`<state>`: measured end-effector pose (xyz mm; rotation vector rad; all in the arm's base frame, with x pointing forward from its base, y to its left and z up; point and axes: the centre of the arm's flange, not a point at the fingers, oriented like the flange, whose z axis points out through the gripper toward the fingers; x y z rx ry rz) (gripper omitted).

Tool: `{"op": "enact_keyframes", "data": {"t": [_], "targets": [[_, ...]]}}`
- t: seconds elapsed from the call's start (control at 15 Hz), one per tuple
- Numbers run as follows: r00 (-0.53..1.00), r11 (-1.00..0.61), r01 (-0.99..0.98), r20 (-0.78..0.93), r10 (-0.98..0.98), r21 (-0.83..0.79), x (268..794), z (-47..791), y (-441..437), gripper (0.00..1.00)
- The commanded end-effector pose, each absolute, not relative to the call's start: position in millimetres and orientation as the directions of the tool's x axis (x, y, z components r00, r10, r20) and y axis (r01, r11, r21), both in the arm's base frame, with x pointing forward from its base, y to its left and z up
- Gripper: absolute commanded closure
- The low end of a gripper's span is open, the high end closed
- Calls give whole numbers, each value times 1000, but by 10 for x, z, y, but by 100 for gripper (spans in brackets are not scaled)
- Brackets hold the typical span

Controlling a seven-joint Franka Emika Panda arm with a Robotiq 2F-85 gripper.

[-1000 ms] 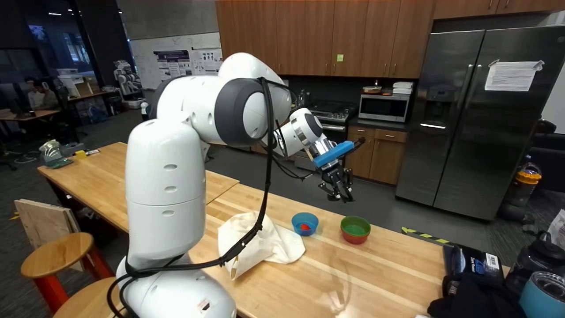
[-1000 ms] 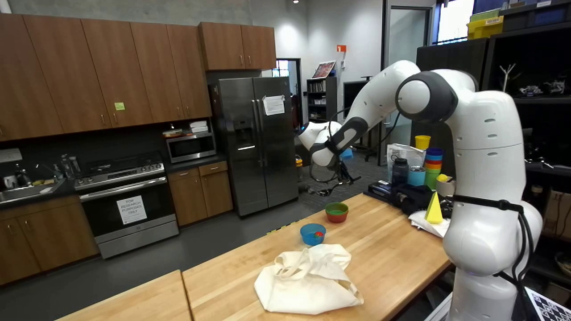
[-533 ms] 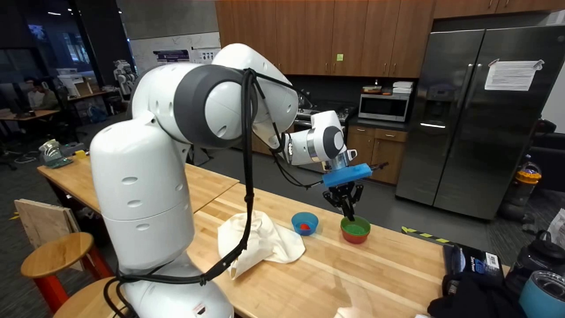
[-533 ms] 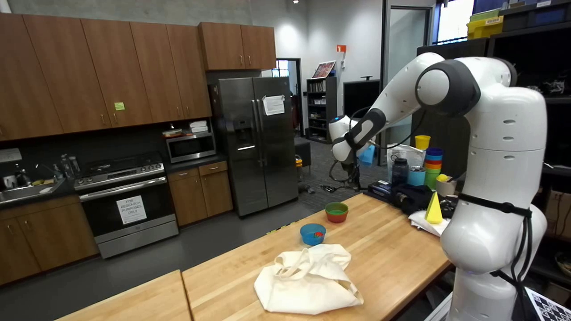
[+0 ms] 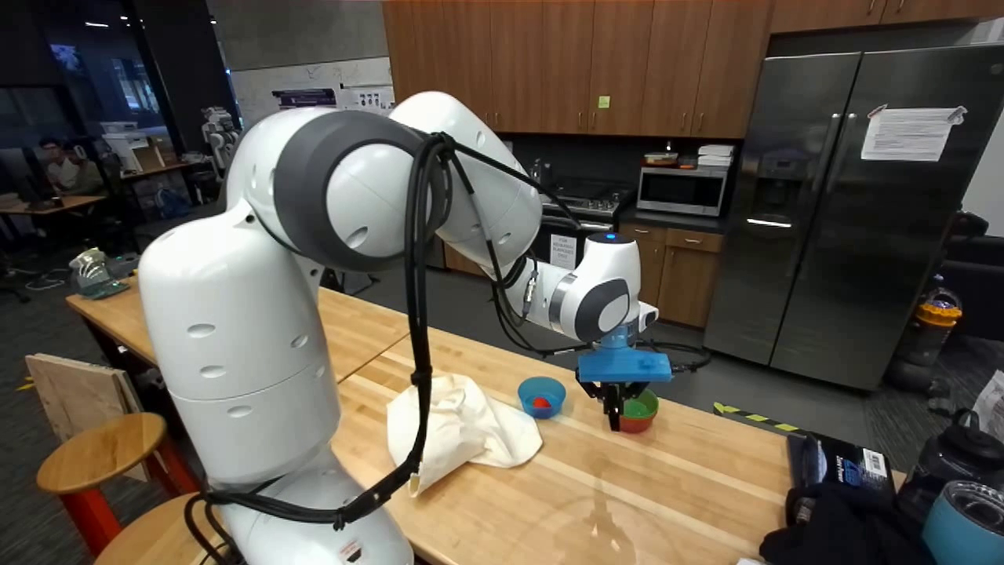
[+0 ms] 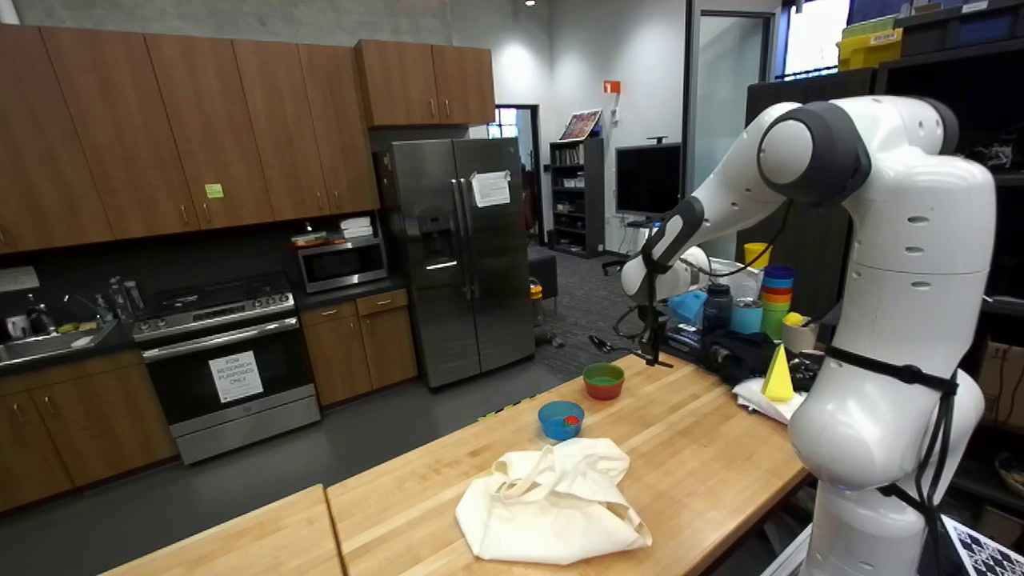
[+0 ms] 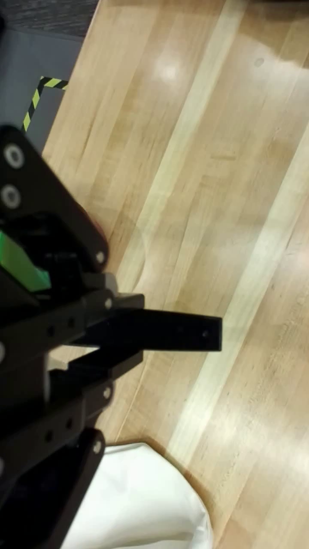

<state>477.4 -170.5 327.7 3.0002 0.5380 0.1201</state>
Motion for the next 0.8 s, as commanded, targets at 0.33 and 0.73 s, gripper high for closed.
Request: {"op": "enact_keyframes", "data": {"t": [0.33, 0.73], "targets": [[971, -972, 210, 88, 220, 108, 4356, 3122, -2079, 94], [985, -983, 155, 65, 162, 102, 4199, 2974, -2221, 94]]}}
